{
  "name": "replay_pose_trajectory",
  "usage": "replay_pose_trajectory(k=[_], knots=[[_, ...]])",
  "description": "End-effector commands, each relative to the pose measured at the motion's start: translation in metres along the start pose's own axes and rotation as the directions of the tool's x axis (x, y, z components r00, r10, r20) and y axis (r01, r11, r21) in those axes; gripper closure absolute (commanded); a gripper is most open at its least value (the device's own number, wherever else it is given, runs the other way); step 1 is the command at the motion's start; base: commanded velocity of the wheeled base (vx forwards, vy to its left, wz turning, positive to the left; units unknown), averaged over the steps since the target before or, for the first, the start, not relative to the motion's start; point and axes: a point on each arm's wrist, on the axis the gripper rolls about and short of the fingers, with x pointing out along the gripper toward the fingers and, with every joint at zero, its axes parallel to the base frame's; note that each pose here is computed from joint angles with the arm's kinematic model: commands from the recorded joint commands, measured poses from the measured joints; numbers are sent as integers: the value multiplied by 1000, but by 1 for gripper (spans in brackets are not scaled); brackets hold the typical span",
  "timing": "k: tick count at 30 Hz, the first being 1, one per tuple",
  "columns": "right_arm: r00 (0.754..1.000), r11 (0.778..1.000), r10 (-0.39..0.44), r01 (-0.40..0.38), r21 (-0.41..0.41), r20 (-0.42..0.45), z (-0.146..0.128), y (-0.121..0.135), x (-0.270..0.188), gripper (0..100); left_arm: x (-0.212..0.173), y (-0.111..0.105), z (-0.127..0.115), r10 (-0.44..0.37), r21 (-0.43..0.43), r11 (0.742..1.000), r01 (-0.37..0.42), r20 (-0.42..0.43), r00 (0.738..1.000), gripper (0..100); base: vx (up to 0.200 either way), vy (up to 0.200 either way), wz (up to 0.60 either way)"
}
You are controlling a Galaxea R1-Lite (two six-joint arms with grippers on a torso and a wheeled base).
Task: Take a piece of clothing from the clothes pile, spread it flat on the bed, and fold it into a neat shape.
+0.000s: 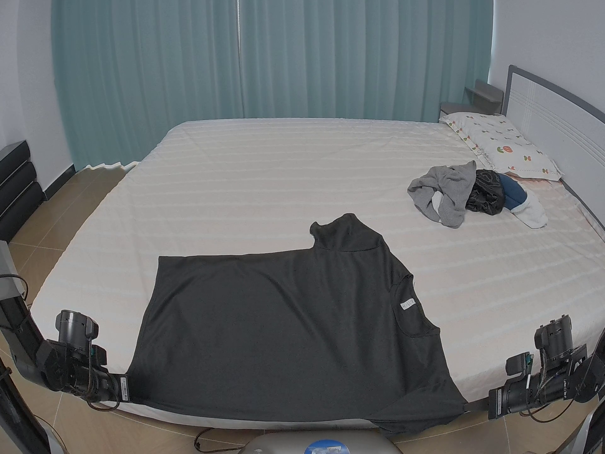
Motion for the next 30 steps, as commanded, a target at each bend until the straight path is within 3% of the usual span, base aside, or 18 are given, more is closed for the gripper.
replay_pose_trajectory(k=[1, 8, 13, 22, 28, 30], knots=[[996, 1000, 6, -4, -17, 94, 16, 1, -7, 100, -5, 0, 14, -10, -18, 1000, 11, 70, 998, 100, 0, 0, 0], [979, 1000, 27, -29, 9, 200, 47, 6, -7, 100, -7, -5, 52, -24, -180, 982, 62, 207, 978, 100, 0, 0, 0], [969, 999, 37, -44, 24, 244, 64, 7, -5, 100, -17, -7, 69, -33, -243, 964, 107, 290, 956, 100, 0, 0, 0], [968, 999, 41, -48, 21, 248, 71, 7, -1, 100, -33, -7, 72, -40, -241, 962, 128, 340, 939, 100, 0, 0, 0], [967, 999, 42, -48, 19, 252, 74, 7, 0, 100, -30, -10, 71, -44, -231, 965, 124, 325, 945, 100, 0, 0, 0], [956, 998, 54, -63, 22, 288, 82, 10, -3, 100, -23, -11, 69, -46, -228, 966, 118, 299, 953, 100, 0, 0, 0]])
